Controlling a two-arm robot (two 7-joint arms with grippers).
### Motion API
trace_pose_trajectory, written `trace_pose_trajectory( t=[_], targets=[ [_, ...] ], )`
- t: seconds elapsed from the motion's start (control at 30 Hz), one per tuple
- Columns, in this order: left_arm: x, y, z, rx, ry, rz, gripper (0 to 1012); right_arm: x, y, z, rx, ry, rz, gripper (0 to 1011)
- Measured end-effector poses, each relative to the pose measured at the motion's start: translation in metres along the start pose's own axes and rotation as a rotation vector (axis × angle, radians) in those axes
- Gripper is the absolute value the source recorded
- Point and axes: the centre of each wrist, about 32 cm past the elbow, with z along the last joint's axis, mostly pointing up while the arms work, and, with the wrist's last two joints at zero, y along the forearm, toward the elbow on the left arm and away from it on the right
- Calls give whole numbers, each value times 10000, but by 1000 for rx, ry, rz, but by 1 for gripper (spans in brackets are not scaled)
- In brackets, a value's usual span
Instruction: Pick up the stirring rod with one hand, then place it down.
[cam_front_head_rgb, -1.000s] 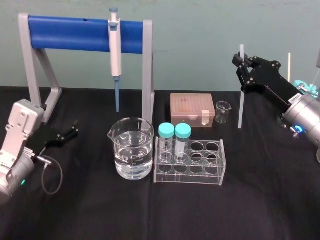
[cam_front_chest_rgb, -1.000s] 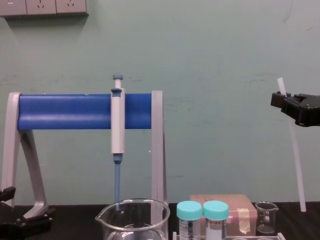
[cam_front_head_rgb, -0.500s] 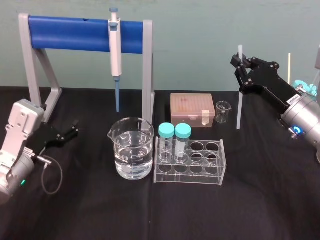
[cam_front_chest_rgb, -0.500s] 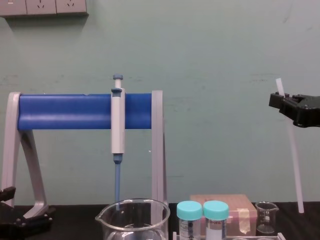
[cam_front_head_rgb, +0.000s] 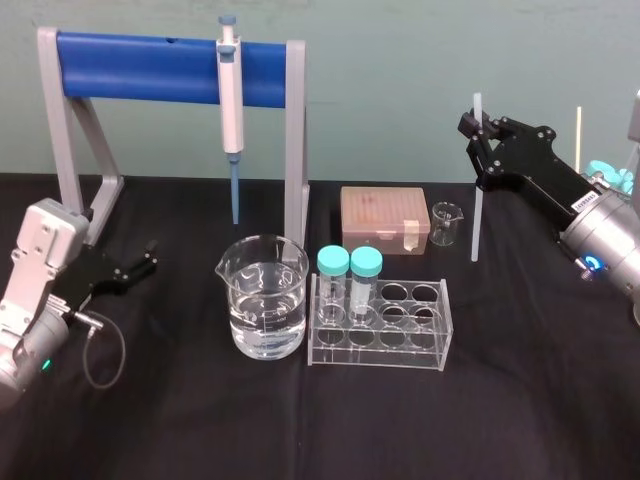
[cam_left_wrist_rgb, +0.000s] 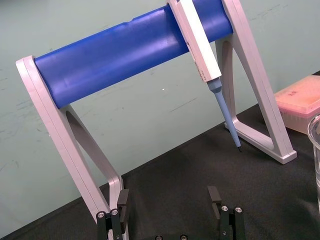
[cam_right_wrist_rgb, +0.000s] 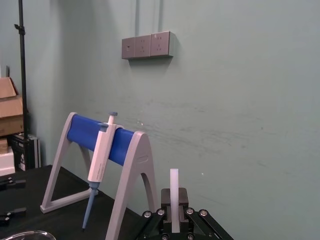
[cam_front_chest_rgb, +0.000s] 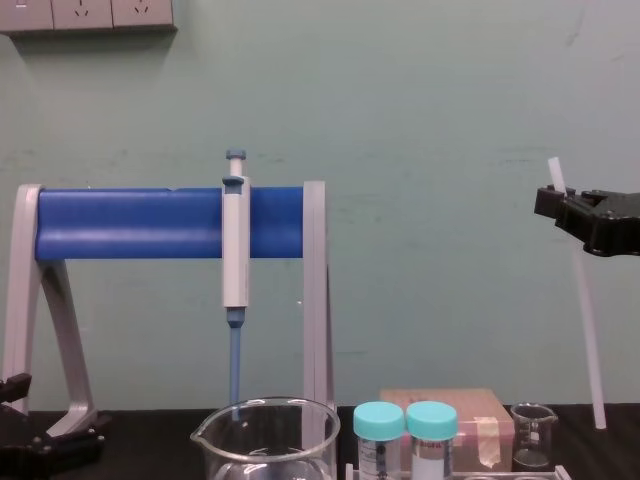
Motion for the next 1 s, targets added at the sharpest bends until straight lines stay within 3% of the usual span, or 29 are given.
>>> trace_pose_trajectory(
  t=[1.0],
  targets=[
    [0,0,0,0,0,0,1000,-10,-19,35,12,-4,8,79]
  ],
)
